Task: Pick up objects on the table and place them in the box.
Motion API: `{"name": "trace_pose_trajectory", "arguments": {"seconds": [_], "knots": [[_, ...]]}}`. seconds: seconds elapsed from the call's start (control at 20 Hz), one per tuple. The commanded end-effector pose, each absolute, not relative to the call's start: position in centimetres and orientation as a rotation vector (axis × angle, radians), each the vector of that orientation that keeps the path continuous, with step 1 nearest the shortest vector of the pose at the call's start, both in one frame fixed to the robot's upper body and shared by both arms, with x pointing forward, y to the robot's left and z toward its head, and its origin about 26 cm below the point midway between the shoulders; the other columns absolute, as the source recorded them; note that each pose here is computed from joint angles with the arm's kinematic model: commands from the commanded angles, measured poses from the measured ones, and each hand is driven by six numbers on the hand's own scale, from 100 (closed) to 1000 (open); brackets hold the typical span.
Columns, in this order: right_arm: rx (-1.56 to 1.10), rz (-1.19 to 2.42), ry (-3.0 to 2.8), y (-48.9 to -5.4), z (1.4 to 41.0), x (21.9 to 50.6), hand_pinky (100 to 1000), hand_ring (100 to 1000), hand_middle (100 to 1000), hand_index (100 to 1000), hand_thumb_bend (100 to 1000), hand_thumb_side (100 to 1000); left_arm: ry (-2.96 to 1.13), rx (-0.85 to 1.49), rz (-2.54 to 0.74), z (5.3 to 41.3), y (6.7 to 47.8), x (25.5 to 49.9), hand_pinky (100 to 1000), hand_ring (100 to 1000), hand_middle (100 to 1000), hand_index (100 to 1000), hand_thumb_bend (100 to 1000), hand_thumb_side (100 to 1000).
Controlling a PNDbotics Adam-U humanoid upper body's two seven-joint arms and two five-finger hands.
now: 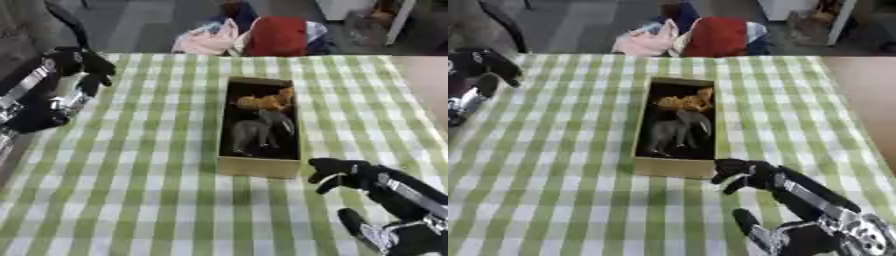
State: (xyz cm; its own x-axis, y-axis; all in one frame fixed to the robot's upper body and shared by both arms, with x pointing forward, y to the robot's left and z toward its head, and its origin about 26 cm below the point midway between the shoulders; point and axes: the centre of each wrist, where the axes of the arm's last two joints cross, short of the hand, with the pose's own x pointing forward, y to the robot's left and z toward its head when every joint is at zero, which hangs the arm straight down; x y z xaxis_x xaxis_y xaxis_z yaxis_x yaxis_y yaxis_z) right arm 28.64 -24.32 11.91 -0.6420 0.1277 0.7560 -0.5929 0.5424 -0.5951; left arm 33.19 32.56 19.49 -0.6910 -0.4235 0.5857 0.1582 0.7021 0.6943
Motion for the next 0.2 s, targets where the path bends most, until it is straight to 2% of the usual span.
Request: {"name": "trace_pose_trajectory", "arguments": {"seconds": [0.05,0.2], "knots": [[0.336,1.126,-2.028,-24.79,12.89,28.50,730,1000,767,918,103,352,-2.176,0.184,-0.880,20.05,32.54,32.37,751,605,632,751,100,736],[0.312,1.082,-2.047,-25.05,13.06,28.54,724,1000,766,916,109,343,-2.186,0.148,-0.814,19.17,32.38,31.88,751,604,630,750,100,739]]}}
